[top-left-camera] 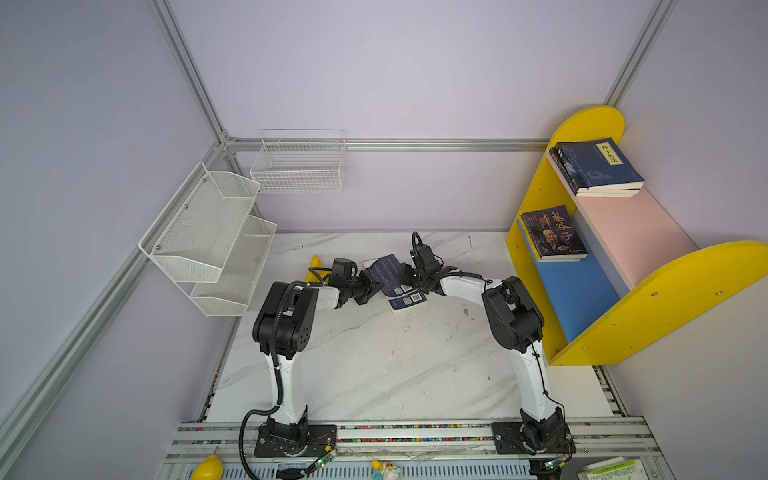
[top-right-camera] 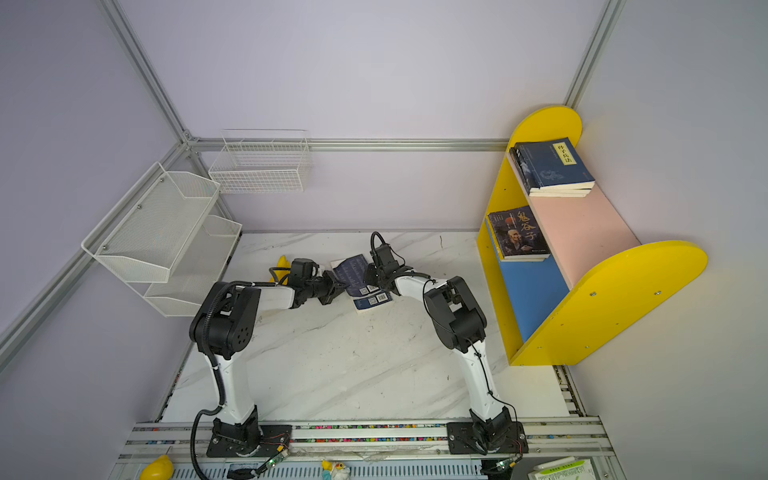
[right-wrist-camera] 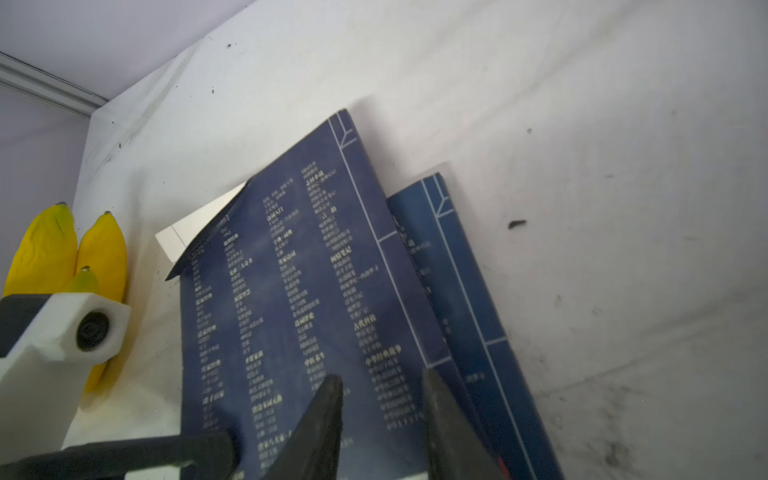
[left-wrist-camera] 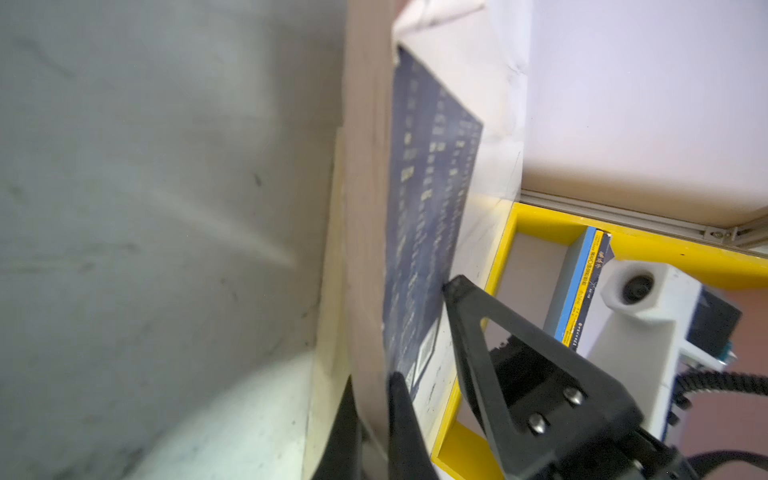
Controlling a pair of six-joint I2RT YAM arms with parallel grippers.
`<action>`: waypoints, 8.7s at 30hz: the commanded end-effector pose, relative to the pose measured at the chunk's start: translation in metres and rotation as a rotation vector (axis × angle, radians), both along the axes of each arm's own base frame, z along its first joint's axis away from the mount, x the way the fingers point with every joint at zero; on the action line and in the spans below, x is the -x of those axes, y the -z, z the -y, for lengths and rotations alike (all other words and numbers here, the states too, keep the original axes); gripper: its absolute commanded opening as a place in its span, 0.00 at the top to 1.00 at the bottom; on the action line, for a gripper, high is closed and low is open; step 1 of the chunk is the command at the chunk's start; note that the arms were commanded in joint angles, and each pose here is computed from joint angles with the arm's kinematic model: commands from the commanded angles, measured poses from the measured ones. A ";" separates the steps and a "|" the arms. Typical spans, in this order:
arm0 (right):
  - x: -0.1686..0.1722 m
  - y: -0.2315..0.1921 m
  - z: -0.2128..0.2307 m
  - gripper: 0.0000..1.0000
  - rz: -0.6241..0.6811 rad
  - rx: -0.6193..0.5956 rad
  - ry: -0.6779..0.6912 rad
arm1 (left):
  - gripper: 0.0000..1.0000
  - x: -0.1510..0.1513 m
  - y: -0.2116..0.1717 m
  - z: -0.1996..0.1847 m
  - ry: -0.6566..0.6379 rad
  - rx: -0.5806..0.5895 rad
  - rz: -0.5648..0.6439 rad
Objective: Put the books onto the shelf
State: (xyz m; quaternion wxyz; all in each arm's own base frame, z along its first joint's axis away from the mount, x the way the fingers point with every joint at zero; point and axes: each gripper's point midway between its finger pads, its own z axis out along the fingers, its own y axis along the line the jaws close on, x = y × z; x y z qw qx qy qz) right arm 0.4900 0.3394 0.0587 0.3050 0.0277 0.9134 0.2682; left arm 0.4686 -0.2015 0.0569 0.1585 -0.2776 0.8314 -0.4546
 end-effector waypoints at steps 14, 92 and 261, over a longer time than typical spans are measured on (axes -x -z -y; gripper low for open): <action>0.014 -0.121 0.014 0.34 0.309 0.037 -0.100 | 1.00 0.006 -0.098 -0.017 0.064 -0.204 0.101; 0.006 -0.074 0.106 0.51 0.125 -0.120 0.306 | 0.36 0.015 -0.131 0.020 0.097 0.082 0.178; 0.009 -0.220 0.431 1.00 0.490 -0.640 0.778 | 0.07 -0.025 -0.237 -0.036 -0.041 0.124 0.574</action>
